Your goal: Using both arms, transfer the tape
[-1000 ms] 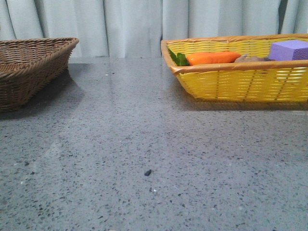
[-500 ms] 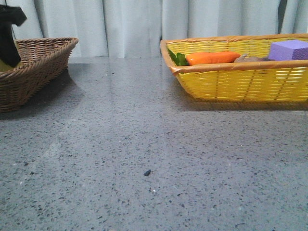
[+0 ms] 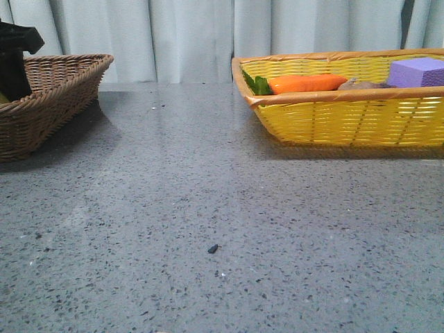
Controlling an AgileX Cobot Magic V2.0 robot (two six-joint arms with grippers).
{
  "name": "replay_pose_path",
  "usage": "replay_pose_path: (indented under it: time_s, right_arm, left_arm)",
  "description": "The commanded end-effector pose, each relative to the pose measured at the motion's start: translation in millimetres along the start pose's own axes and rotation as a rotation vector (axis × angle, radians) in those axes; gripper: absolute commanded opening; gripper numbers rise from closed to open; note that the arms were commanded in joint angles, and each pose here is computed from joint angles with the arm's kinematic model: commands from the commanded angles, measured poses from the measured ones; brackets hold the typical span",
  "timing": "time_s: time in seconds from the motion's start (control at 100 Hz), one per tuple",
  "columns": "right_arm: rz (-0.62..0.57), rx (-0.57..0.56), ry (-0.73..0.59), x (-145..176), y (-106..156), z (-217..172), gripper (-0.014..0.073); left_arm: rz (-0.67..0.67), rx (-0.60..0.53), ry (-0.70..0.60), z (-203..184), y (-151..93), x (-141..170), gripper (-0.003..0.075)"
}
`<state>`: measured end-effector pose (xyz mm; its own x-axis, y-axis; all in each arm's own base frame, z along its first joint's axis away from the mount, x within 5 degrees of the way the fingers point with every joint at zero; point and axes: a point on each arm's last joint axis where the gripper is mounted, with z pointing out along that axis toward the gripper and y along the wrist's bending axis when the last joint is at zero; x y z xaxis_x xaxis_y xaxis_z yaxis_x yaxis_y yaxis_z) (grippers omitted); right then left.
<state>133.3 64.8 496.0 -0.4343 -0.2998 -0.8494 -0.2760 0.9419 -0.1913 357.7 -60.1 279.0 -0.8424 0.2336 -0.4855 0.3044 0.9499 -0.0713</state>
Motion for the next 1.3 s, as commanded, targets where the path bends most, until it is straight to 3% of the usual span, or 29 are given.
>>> replay_pose_path:
  time_s: [0.0,0.15,0.4,0.6,0.94,1.12,1.29]
  right_arm:
    - [0.001,0.024,-0.086,-6.8,-7.1,-8.5,-0.0074]
    - [0.001,0.026,-0.078,-6.0,-7.3,-8.5,-0.0074]
    - [0.008,0.030,-0.095,-4.5,-11.1,-14.8,-0.0074]
    - [0.045,0.003,-0.201,9.0,-21.6,-36.2,-0.0074]
    - [0.044,-0.049,-0.290,84.9,-23.8,-38.1,-0.0074]
    - [0.039,-0.081,-0.365,129.9,-22.6,-35.5,-0.0074]
    - [0.106,-0.034,-0.404,165.2,-29.5,-33.4,-0.0074]
  left_arm:
    - [0.005,-0.008,-0.118,-26.7,-3.2,-14.4,0.0314]
    - [0.015,-0.008,-0.152,-44.8,-5.5,-20.8,0.0323]
    - [0.016,0.033,-0.305,-114.7,-20.5,-24.7,0.0318]
    - [0.021,0.065,-0.472,-180.5,-36.4,-7.7,0.0240]
    - [0.093,0.034,-0.705,-268.2,-55.6,39.2,-0.0022]
    - [0.098,0.019,-0.757,-275.0,-59.5,70.4,-0.0020]
    - [0.111,-0.017,-0.814,-262.4,-59.7,106.2,-0.0020]
